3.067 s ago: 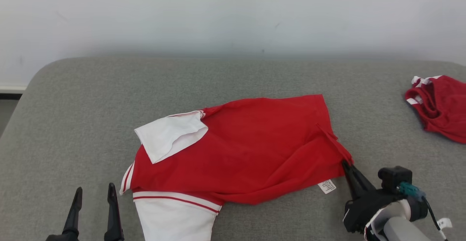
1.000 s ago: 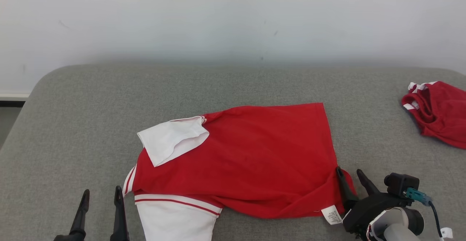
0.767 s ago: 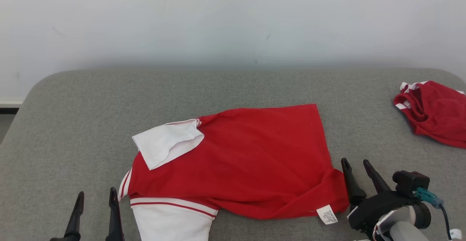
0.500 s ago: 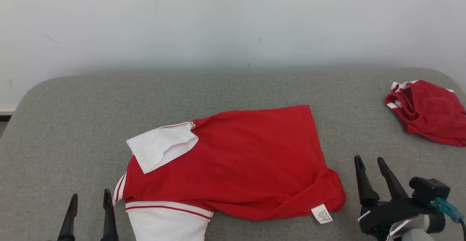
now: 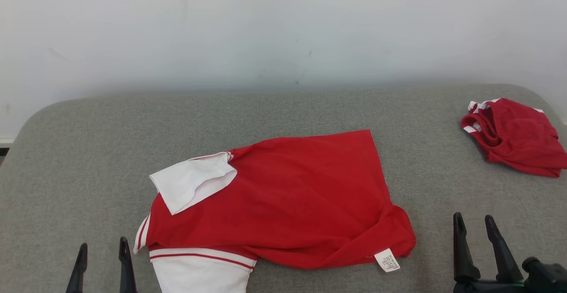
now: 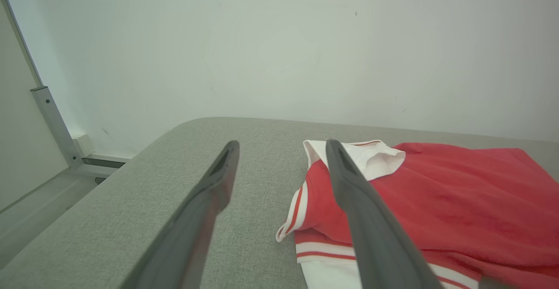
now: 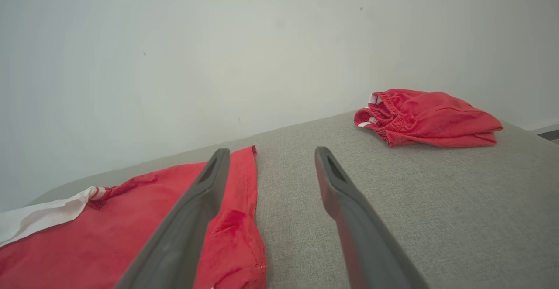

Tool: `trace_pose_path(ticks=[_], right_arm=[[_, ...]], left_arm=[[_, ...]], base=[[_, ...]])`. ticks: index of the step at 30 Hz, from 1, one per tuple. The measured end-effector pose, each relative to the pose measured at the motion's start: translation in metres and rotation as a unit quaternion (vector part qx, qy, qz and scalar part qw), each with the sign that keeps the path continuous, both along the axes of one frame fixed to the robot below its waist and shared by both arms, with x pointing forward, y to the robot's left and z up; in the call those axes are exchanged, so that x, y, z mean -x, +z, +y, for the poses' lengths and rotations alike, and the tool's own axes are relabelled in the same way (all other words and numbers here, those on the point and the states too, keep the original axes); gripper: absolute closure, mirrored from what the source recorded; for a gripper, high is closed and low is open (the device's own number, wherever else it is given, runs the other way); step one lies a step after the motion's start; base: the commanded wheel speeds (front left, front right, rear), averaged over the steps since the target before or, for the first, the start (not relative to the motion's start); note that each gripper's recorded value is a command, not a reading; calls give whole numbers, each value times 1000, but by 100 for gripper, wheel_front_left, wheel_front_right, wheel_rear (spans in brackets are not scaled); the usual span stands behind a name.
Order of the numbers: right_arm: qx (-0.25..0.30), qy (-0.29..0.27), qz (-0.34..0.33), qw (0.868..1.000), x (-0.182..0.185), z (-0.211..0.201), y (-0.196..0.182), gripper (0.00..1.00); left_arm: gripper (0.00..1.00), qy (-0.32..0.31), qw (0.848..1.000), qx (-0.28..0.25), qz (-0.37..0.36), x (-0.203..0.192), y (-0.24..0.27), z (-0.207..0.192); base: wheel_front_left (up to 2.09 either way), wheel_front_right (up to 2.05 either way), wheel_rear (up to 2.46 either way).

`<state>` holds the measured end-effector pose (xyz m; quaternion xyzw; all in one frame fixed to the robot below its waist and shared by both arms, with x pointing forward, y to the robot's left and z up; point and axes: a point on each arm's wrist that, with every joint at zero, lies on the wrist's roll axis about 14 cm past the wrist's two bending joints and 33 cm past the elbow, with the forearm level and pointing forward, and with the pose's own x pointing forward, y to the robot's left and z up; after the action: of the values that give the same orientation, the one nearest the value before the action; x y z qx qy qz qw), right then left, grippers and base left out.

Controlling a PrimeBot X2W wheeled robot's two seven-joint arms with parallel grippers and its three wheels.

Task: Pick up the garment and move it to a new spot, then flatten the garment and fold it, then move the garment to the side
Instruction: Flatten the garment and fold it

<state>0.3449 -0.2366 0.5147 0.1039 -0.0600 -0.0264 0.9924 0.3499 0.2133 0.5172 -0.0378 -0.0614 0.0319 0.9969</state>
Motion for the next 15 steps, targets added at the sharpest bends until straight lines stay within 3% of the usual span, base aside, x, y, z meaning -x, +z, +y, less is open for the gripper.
trace_pose_path(ticks=[15], right_arm=[[20, 19, 12, 1000, 9, 17, -7, 0]], left_arm=[[0, -32, 999, -33, 24, 9, -14, -7]], base=[[0, 0, 0]])
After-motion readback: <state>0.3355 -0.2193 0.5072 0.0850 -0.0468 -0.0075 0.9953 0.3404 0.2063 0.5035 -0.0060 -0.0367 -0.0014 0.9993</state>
